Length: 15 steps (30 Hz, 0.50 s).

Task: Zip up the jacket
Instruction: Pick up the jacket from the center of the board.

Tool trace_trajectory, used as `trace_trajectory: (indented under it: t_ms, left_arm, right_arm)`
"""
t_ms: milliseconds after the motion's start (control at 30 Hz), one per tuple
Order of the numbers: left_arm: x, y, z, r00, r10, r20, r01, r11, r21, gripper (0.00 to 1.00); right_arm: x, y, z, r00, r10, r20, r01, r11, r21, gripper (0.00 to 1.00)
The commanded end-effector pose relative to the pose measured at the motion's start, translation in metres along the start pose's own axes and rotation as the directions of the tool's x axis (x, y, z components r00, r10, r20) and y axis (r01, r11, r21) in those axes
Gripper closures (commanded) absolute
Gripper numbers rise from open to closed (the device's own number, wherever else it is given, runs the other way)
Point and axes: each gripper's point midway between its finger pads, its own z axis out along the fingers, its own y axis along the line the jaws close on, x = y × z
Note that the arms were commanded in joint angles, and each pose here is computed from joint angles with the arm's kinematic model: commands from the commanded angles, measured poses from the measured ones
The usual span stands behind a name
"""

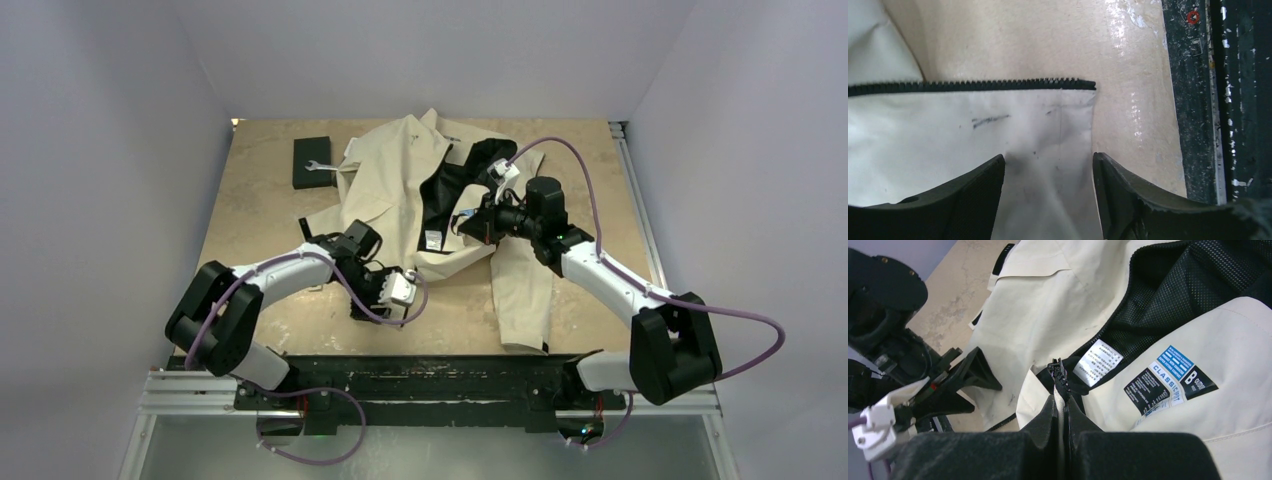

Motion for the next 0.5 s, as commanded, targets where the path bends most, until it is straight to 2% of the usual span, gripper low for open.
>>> trace_trajectory:
  t_ms: [0,200,467]
  left_arm:
    - [-0.016,-0.013,-0.009,0.984,-0.122,0.132,0.110,0.989,0.098,0.36]
    - [-0.037,-0.009,-0.011,0.964,-0.109,0.243,0.082,0.990,0.119,0.35]
    - [-0.039,0.005,-0.003,0.962,-0.088,0.257,0.062,0.992,0.106,0.33]
  right_arm:
    - [-0.008,0.009,-0.004,0.999,-0.017,0.032,0.018,1.000,-0.026,1.00]
    - [-0.002,0.008,-0.004,1.000,-0.009,0.021,0.009,1.000,-0.025,1.00]
    - [-0.009,0.011,-0.005,0.999,-0.021,0.032,0.022,0.999,-0.032,1.00]
